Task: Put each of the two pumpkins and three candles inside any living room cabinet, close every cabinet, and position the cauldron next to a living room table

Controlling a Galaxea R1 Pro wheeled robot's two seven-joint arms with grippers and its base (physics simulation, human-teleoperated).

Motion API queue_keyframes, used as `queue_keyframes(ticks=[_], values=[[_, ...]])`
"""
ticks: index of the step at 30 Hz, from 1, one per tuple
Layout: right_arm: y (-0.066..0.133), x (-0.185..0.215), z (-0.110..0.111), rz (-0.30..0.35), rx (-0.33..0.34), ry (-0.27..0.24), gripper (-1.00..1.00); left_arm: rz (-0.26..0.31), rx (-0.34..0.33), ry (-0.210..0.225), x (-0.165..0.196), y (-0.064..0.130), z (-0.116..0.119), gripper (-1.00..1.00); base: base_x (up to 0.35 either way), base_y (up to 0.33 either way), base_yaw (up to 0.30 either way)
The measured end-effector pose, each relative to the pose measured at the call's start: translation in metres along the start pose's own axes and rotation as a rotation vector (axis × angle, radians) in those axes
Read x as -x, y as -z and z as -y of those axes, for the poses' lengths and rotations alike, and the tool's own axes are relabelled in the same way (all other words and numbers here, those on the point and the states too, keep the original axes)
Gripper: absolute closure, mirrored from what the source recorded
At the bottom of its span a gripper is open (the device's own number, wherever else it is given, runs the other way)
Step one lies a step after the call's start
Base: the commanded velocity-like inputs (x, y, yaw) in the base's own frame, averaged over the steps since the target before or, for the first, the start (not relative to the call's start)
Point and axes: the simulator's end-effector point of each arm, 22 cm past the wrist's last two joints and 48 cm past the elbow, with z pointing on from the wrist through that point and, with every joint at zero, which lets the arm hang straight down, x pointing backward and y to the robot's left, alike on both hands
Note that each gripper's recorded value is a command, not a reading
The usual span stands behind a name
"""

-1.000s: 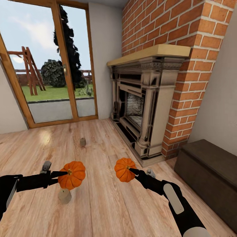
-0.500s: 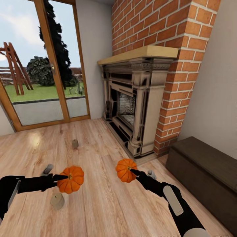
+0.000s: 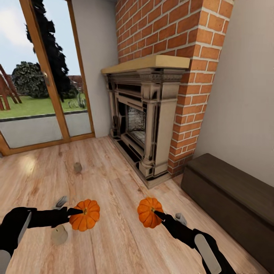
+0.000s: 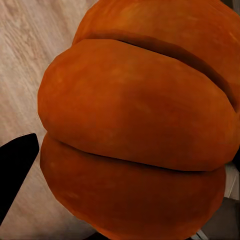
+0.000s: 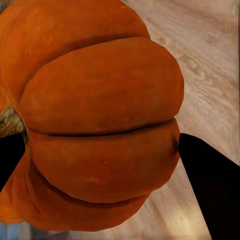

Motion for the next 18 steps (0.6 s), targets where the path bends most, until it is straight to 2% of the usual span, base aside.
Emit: queue_keyframes(ticks=[4, 7, 11, 18], values=[[0.003, 0.001, -0.005, -0.001, -0.001, -0.007, 1.00, -0.009, 0.001, 0.005, 0.000, 0.001, 0.004, 1.00, -0.017, 0.000, -0.033], [0.005, 0.005, -0.010, 0.008, -0.003, -0.007, 1.00, -0.010, -0.001, 0.006, 0.002, 0.004, 0.008, 1.00, -0.188, 0.000, -0.006], [0.007, 0.012, -0.007, 0.036, -0.008, -0.007, 1.00, -0.008, -0.001, 0.007, 0.003, 0.005, 0.008, 1.00, -0.092, 0.000, -0.001], [0.007, 0.013, -0.007, 0.042, -0.008, -0.010, 1.00, -0.003, -0.009, 0.011, 0.004, 0.006, 0.009, 1.00, -0.079, 0.036, -0.026]])
